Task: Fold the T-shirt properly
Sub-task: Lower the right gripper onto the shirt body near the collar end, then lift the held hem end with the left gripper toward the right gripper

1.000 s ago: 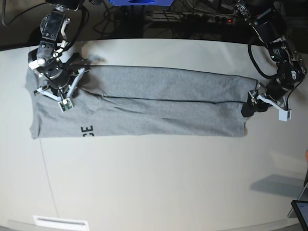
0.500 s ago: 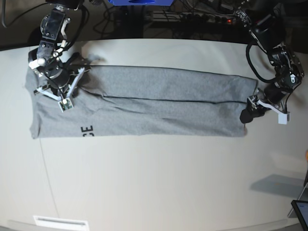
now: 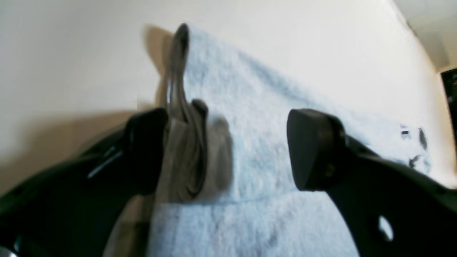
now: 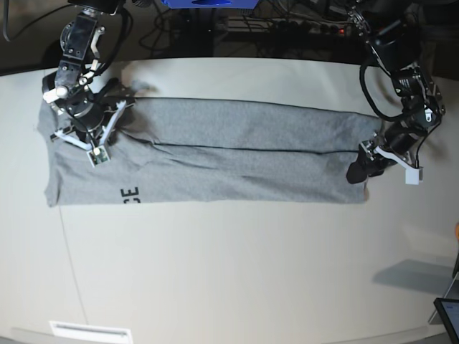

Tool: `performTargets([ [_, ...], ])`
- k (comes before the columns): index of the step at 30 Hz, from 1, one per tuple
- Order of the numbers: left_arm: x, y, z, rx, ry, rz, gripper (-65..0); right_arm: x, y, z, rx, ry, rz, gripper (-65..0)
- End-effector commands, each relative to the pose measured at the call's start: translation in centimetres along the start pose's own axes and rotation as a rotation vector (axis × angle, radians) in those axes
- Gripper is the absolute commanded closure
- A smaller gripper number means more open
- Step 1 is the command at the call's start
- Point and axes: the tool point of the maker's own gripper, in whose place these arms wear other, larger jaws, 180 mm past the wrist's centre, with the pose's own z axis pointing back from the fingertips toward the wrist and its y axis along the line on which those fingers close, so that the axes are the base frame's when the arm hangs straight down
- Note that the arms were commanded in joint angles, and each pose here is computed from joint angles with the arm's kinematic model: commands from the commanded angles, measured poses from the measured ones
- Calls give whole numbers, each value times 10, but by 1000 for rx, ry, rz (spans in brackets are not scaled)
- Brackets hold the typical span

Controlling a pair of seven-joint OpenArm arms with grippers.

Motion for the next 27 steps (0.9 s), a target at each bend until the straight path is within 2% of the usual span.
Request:
performTargets([
  [1, -13, 6, 1, 37, 84, -17, -497, -8, 0, 1, -1, 41, 16, -12],
  [6, -16, 5, -1, 35, 86, -14, -494, -8, 0, 1, -2, 42, 17, -13],
  [8, -16, 5, -1, 35, 86, -14, -464, -8, 0, 1, -2, 44, 17, -13],
  [10, -16, 5, -1, 35, 86, -14, -373, -8, 0, 1, -2, 44, 17, -13],
  [15, -16, 5, -1, 35, 86, -14, -87, -8, 0, 1, -2, 44, 17, -13],
  [17, -15, 6, 0, 36, 86, -15, -5, -8, 0, 1, -2, 44, 17, -13],
  [22, -10, 7, 2, 43, 82, -31, 0, -8, 0, 1, -2, 44, 17, -13],
  [27, 19, -7, 15, 80, 20, -106, 0, -8, 0, 1, -2, 44, 17, -13],
])
